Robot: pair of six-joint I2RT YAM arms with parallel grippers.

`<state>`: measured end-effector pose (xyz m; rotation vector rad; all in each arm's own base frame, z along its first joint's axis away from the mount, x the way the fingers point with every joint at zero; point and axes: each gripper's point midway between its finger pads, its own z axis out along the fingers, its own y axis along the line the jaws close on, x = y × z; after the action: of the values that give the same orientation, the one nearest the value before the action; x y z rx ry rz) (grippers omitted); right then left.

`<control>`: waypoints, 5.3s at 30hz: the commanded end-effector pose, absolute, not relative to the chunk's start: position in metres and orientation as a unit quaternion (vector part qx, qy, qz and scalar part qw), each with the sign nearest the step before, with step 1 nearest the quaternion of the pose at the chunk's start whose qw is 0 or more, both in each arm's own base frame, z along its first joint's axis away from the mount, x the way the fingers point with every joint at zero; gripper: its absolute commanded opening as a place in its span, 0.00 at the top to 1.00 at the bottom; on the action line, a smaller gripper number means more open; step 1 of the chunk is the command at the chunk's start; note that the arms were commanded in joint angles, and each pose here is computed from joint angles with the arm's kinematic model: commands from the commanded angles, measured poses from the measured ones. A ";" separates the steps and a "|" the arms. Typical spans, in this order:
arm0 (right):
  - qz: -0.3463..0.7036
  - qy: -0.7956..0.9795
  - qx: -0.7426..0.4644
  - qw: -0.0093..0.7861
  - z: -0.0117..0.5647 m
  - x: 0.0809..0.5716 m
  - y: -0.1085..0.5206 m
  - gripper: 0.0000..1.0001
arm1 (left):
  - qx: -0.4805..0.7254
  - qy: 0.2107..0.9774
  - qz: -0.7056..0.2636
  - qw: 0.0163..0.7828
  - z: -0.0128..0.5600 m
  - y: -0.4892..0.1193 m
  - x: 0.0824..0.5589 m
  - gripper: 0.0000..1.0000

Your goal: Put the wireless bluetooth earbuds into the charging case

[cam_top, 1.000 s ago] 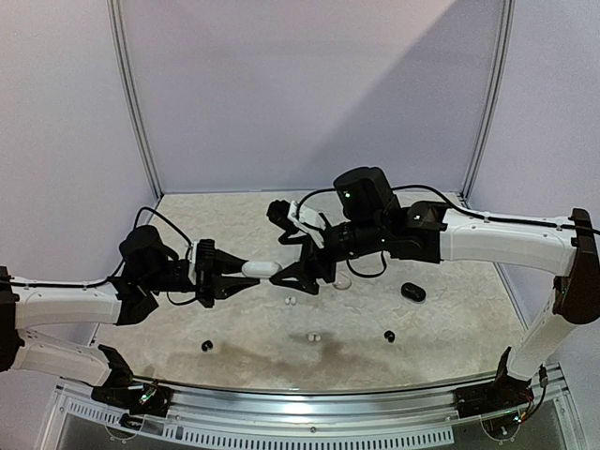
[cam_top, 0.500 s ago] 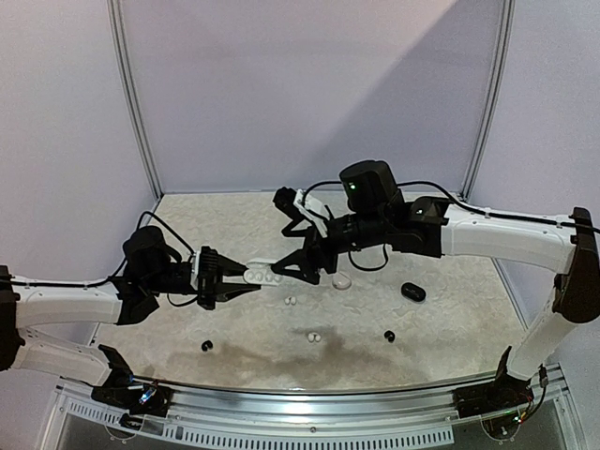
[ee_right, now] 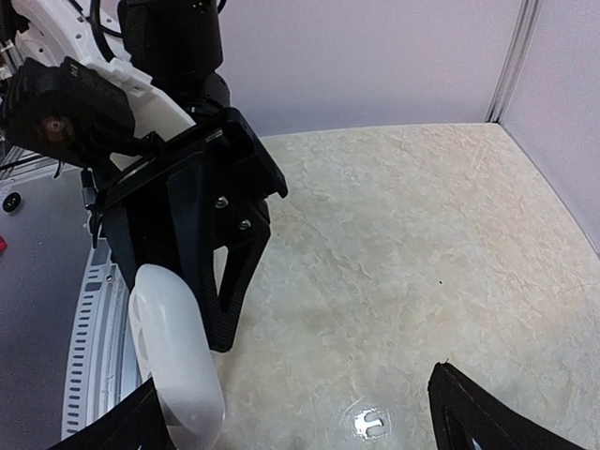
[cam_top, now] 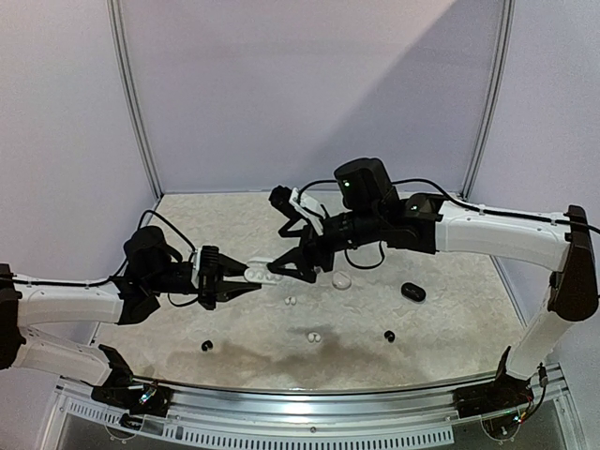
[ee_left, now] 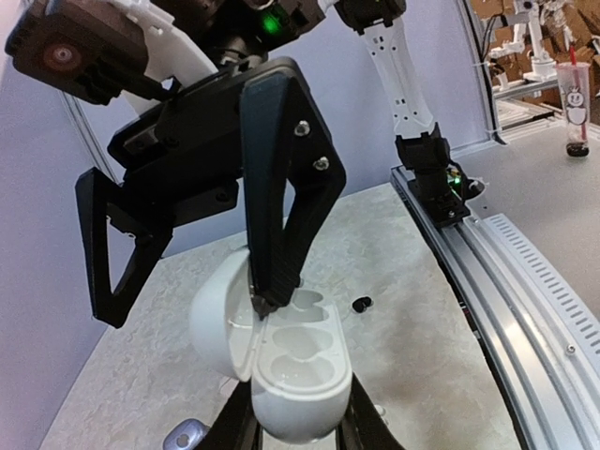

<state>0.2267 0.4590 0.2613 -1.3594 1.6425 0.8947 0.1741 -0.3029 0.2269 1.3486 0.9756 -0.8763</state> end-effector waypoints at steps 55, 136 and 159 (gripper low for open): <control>0.340 0.776 -0.346 0.403 0.284 0.324 0.417 0.36 | 0.443 0.542 -0.459 0.546 0.232 -0.279 0.188 1.00; 0.224 0.811 -0.446 0.305 0.201 0.292 0.432 1.00 | 0.466 0.527 -0.442 0.557 0.229 -0.261 0.183 1.00; 0.233 0.538 -0.678 0.443 0.292 0.152 0.490 1.00 | 0.520 0.469 -0.454 0.551 0.234 -0.273 0.161 1.00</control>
<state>0.1447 0.4939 0.3161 -1.6033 1.2877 0.7026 0.1646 -0.2694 0.2260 1.2058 1.1595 -1.0760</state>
